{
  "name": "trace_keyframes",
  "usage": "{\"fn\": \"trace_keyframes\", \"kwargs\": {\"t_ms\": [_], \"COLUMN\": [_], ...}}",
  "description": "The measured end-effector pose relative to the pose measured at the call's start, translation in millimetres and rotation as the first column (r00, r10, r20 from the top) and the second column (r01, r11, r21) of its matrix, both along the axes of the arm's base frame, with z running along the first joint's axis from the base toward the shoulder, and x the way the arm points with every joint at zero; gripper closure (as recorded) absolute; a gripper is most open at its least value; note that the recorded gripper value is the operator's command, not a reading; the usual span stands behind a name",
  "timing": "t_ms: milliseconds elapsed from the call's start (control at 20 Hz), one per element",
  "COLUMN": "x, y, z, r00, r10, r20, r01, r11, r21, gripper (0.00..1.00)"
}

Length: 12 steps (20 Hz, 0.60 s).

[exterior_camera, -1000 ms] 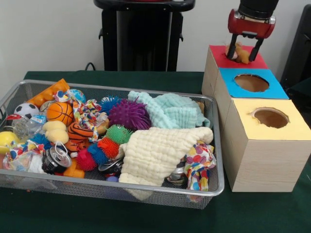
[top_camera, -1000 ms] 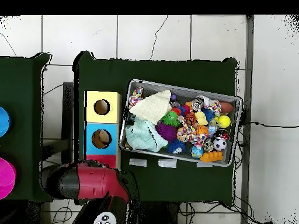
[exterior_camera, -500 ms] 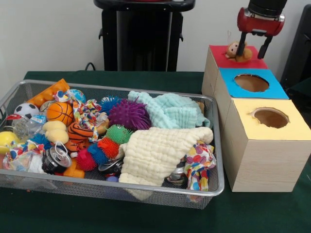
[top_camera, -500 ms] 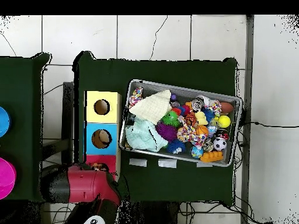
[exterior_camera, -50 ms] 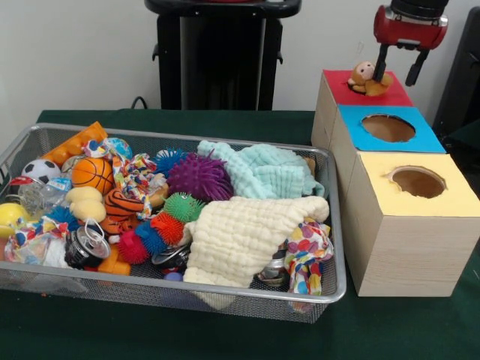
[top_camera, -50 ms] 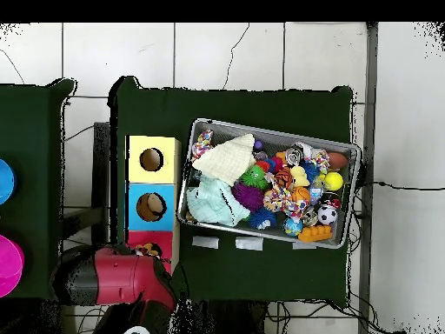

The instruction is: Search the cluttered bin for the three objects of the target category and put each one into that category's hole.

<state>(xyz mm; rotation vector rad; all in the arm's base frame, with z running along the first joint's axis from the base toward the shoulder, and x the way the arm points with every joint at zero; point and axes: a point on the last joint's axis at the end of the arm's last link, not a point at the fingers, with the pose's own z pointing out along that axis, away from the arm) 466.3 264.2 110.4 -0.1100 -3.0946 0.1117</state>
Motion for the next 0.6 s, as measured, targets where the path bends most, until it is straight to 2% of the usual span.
{"fn": "trace_keyframes", "kwargs": {"t_ms": [600], "x": [-1.6], "y": [8.7], "z": [2.9], "r00": [0.9999], "r10": [0.011], "r20": [0.006], "r01": [-0.011], "r11": [0.9999], "r21": [0.000], "gripper": [0.00]}}
